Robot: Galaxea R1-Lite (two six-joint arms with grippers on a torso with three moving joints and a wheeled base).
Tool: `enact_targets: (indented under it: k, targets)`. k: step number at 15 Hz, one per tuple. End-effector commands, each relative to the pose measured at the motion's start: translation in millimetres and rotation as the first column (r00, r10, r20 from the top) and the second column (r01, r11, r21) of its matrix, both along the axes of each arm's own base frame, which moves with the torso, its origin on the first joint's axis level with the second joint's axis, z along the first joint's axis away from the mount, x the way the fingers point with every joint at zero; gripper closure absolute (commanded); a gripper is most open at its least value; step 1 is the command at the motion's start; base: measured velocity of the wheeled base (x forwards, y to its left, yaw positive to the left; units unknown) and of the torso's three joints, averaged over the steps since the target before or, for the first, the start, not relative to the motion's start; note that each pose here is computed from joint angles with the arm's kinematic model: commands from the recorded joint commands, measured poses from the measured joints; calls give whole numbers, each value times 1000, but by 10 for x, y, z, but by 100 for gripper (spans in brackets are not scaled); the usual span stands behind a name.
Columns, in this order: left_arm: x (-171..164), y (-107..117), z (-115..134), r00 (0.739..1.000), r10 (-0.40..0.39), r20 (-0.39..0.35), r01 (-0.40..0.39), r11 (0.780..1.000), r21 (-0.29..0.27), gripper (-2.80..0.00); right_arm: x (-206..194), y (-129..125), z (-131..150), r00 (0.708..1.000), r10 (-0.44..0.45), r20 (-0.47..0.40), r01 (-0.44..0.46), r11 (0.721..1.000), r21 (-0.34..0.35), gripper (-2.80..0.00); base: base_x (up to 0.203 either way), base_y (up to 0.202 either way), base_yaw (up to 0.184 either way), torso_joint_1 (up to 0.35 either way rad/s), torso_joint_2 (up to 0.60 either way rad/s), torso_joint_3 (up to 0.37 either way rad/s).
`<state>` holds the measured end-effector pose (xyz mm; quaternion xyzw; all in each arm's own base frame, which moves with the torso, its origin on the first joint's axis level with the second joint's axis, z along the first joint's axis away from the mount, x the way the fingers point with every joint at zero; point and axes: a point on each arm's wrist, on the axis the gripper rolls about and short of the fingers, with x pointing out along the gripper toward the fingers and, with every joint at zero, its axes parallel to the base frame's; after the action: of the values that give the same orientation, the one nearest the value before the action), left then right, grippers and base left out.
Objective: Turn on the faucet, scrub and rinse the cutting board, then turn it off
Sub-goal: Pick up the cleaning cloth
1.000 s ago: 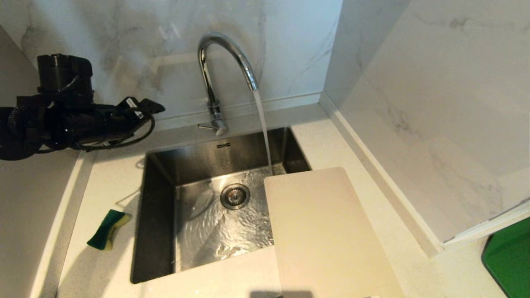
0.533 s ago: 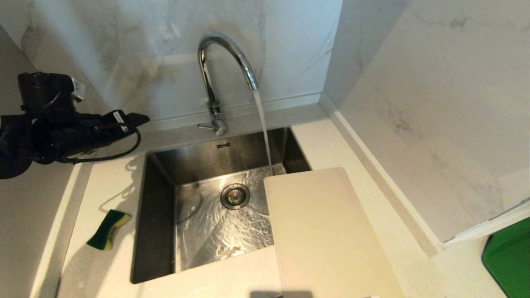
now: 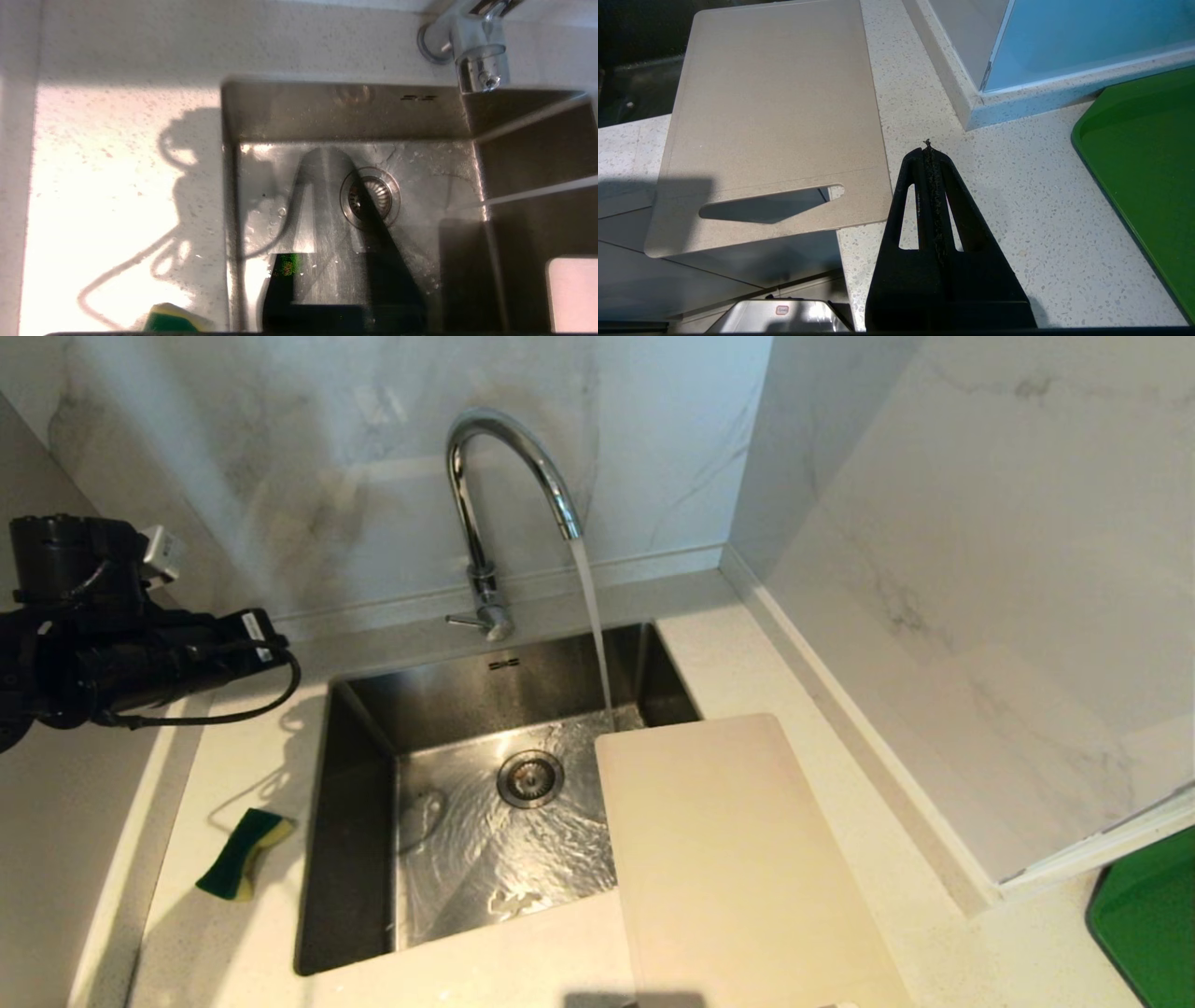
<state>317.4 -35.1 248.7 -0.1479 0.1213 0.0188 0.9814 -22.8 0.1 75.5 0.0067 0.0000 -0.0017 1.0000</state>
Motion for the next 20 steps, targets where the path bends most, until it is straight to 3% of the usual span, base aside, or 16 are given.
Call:
enact_targets:
  k: [1, 5, 11, 14, 17, 20]
  targets:
    - [-41, 132, 44, 1000, 23, 14, -23, 1000, -8, 0, 0, 0, 0, 1000, 0, 0, 0, 1000, 0, 0, 0, 0, 0, 0, 0, 0]
    - [-186, 310, 60, 1000, 4, 15, -4, 1000, -28, 0, 0, 0, 0, 1000, 0, 0, 0, 1000, 0, 0, 0, 0, 0, 0, 0, 0]
    - [-462, 336, -32, 999, -30, -15, 29, 999, -35, 0, 0, 0, 0, 1000, 0, 0, 0, 1000, 0, 0, 0, 0, 0, 0, 0, 0]
    - [-608, 336, -79, 998, -54, -28, 54, 999, 3, 0, 0, 0, 0, 1000, 0, 0, 0, 1000, 0, 0, 0, 0, 0, 0, 0, 0]
    - [-740, 357, -285, 993, -60, -97, 66, 996, 56, 0, 0, 0, 0, 1000, 0, 0, 0, 1000, 0, 0, 0, 0, 0, 0, 0, 0]
    - [-773, 429, -461, 986, -37, -163, 47, 997, 57, 0, 0, 0, 0, 1000, 0, 0, 0, 1000, 0, 0, 0, 0, 0, 0, 0, 0]
